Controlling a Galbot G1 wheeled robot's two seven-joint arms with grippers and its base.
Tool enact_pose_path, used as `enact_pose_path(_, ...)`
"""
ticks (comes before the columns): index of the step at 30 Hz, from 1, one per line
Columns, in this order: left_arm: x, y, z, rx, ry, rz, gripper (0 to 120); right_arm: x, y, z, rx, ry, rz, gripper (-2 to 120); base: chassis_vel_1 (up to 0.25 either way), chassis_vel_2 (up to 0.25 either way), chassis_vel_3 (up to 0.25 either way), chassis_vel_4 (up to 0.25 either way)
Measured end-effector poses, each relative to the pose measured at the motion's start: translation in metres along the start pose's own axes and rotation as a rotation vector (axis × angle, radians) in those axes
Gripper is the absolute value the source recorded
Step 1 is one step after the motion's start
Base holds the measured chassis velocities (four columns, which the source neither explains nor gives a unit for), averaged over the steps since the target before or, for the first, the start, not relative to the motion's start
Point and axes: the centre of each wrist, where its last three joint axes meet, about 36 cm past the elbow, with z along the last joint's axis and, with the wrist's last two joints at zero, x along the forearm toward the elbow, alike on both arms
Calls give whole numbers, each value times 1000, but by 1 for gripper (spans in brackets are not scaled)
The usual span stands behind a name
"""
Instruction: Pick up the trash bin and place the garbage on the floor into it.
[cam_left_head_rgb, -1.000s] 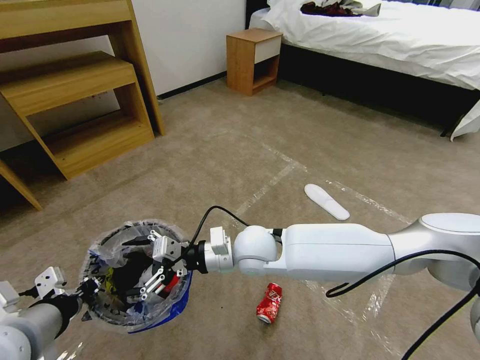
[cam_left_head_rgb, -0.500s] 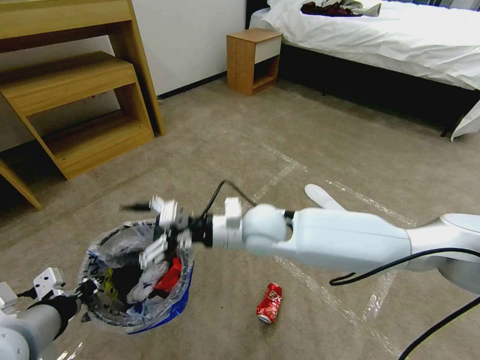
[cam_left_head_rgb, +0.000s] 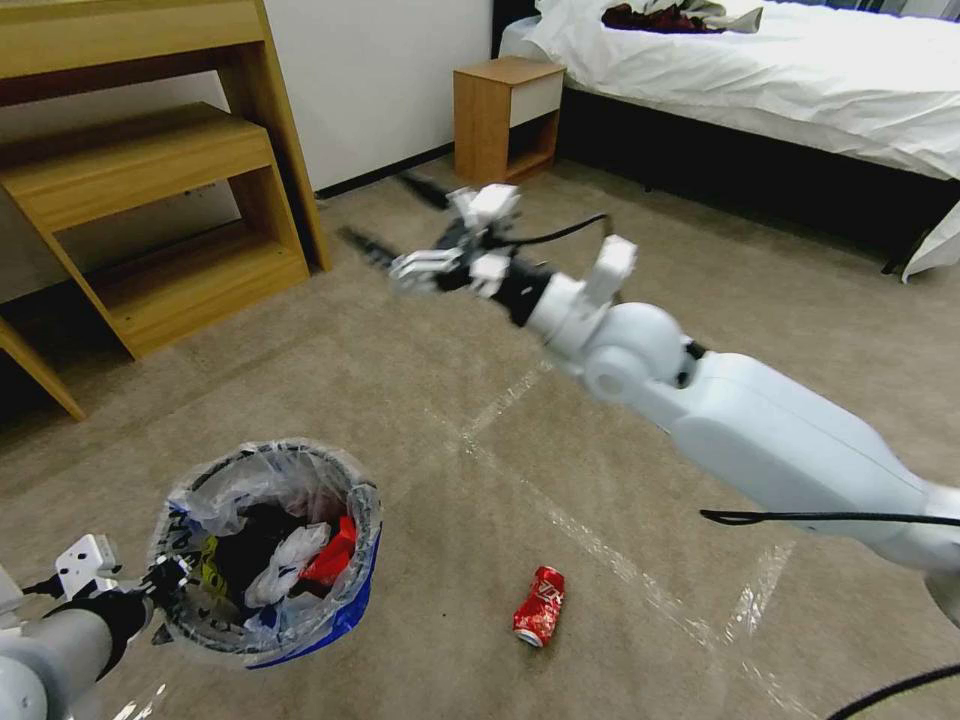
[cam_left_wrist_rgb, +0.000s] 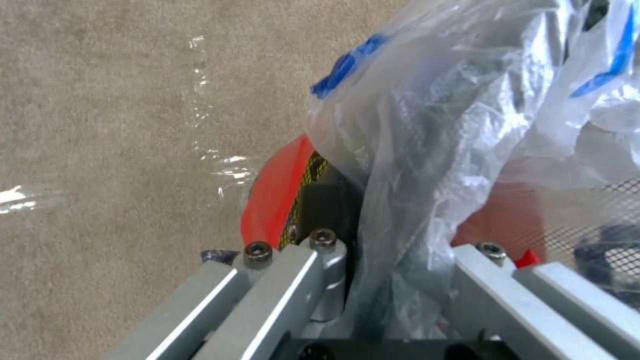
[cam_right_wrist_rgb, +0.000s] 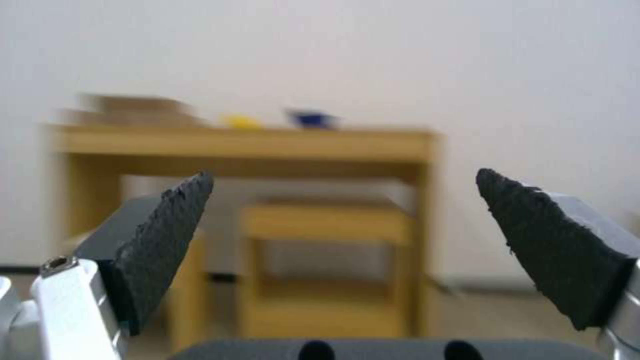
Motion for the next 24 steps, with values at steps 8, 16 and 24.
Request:
enact_pose_path(8, 2, -2, -6, 2, 1, 12, 0, 29, -28, 20, -45, 248, 401, 100, 0, 0, 0, 0)
enact_pose_path(16, 2, -1, -5, 17, 7, 14, 0, 72, -27, 47, -117, 428, 550, 100, 0, 0, 0, 0)
enact_pose_path(24, 0, 1, 1, 31, 23, 3, 0, 98, 7, 53, -238, 695, 684, 100, 0, 0, 0, 0)
